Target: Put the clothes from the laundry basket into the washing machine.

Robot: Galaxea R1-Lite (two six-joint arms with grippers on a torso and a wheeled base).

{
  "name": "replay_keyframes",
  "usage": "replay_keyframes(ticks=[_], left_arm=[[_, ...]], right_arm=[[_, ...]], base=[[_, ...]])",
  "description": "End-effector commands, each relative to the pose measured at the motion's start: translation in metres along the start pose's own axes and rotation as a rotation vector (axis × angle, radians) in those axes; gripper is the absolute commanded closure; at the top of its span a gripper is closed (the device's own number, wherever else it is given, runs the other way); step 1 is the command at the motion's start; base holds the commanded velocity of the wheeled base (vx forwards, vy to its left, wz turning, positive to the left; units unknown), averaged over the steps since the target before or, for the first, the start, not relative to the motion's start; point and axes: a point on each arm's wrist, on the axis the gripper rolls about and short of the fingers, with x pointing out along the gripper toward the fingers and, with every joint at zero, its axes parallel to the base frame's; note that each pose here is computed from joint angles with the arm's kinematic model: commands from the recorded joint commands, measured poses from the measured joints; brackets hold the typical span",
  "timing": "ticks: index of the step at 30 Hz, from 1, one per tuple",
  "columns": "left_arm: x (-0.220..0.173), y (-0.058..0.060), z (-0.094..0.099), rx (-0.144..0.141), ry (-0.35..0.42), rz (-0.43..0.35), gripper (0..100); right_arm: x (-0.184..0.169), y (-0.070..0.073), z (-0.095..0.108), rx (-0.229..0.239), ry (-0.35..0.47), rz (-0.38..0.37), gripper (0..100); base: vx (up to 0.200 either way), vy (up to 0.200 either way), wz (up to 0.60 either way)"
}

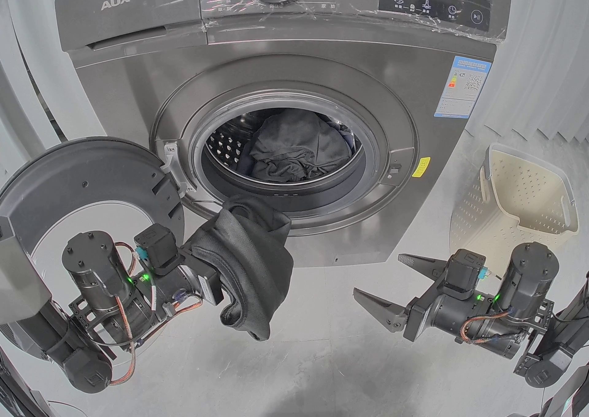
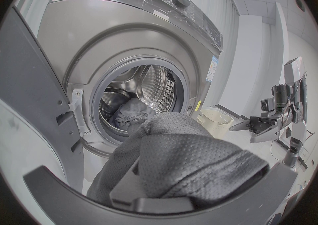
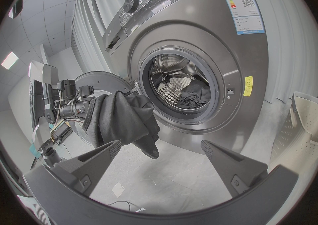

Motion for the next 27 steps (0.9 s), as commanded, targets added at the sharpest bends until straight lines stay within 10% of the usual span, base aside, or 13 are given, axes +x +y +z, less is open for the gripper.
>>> replay_keyframes(ticks=[1,27], left_arm=[[0.002,-0.004,-0.002,0.000,0.008,-0.014,100],[0.006,-0.016,-0.011,0.000,0.041,-0.055,100]], right_arm=[[0.001,0.001,-0.001,0.000,0.004,0.003,0],[0.003,0.001,-0.005,-0.001,0.021,0.003,0]], base=[[0.200,0.000,0.00],[0.085,0.000,0.00]])
